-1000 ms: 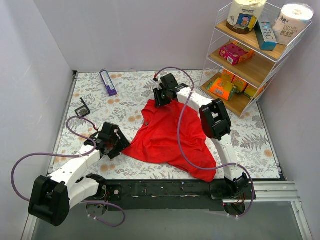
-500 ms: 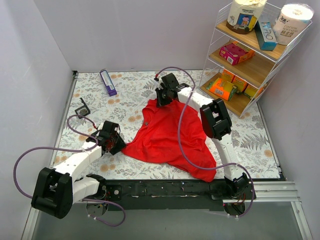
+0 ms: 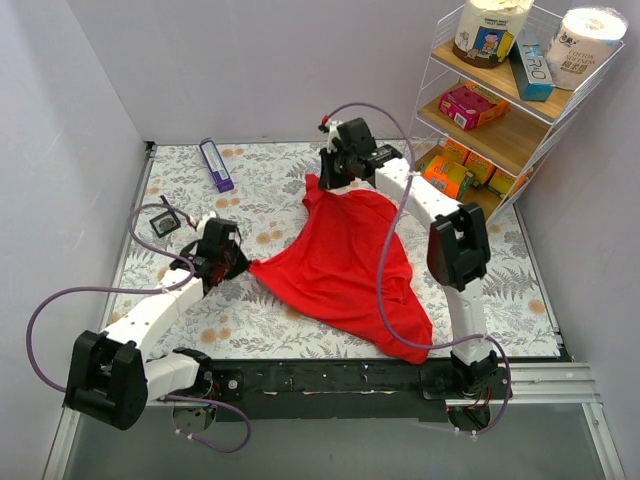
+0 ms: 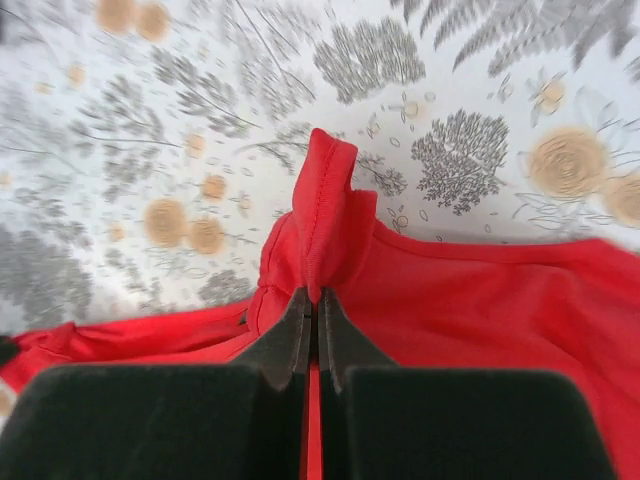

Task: Pin the brooch onto the clothing

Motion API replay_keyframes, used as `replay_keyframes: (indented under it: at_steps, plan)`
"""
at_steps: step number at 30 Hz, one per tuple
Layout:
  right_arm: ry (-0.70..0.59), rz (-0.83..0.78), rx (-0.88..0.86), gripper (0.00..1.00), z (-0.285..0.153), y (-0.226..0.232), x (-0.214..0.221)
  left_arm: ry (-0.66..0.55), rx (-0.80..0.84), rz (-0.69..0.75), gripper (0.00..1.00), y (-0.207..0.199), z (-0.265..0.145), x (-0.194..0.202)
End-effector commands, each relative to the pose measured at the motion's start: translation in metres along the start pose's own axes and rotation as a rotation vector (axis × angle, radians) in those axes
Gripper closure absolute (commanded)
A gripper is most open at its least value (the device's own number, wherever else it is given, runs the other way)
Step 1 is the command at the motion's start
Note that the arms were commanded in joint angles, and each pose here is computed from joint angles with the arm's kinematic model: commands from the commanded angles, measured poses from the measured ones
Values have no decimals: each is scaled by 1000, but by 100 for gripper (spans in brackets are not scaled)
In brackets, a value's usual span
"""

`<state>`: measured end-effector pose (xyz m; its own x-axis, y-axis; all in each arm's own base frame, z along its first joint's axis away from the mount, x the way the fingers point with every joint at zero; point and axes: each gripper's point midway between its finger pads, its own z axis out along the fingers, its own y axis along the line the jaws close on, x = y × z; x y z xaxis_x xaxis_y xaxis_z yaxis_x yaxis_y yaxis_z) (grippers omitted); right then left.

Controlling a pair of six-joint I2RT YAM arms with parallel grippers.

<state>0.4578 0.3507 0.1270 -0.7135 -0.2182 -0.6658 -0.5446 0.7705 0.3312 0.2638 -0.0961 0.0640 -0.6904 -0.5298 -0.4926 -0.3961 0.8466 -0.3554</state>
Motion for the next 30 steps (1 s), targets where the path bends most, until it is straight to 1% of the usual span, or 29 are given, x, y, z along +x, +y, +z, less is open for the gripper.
replay_keyframes:
  at_steps: [1, 2, 4, 5, 7, 8, 9, 10, 11, 12, 13, 14, 15, 16, 18, 19, 22, 24, 25, 27, 28, 30]
  plan:
    - [-258, -93, -28, 99, -110, 42, -86, -350, 111, 57, 100, -51, -57, -105]
    - [-315, -109, -39, 99, -140, 54, -100, -438, 145, 49, 100, -65, -82, -131]
    - [-381, -129, -35, 99, -172, 63, -113, -535, 169, 79, 100, -75, -109, -158]
    - [-447, -149, -38, 99, -205, 74, -125, -606, 203, 70, 100, -85, -135, -177]
    - [-526, -177, -12, 99, -241, 79, -137, -701, 231, 67, 100, -92, -166, -199]
    - [-596, -196, -12, 99, -275, 89, -146, -767, 268, 68, 100, -99, -194, -213]
    - [-643, -205, 5, 99, -293, 91, -152, -814, 306, 57, 100, -106, -211, -223]
    - [-681, -216, 8, 99, -310, 95, -155, -846, 342, 50, 100, -111, -227, -229]
    - [-752, -239, 3, 99, -346, 105, -160, -882, 375, 51, 100, -116, -244, -236]
    - [-801, -251, -1, 99, -363, 111, -164, -950, 443, 26, 100, -124, -277, -248]
    - [-867, -266, -12, 99, -395, 120, -166, -981, 502, 31, 100, -132, -296, -251]
    - [-904, -278, -18, 99, -410, 125, -167, -1020, 543, 31, 100, -136, -315, -256]
    - [-951, -295, -34, 99, -426, 132, -169, -1092, 603, 30, 100, -141, -347, -265]
    - [-998, -308, -46, 99, -449, 139, -167, -1121, 647, 48, 100, -147, -364, -267]
    - [-1048, -337, -77, 99, -469, 150, -167, -1180, 695, 77, 100, -153, -393, -273]
    - [-1071, -349, -95, 99, -482, 156, -163, -1207, 737, 99, 100, -158, -414, -275]
    - [-1080, -329, -128, 99, -493, 161, -155, -1249, 780, 137, 100, -163, -443, -277]
    - [-1058, -297, -121, 99, -487, 156, -148, -1245, 808, 166, 100, -165, -449, -271]
    - [-1019, -257, -111, 99, -473, 148, -136, -1241, 809, 179, 100, -165, -448, -269]
    - [-980, -198, -76, 99, -455, 133, -122, -1208, 807, 197, 100, -163, -434, -260]
    - [-915, -154, -64, 99, -429, 120, -100, -1187, 801, 200, 100, -163, -425, -257]
    - [-856, -85, -22, 99, -405, 102, -78, -1119, 781, 211, 100, -159, -397, -244]
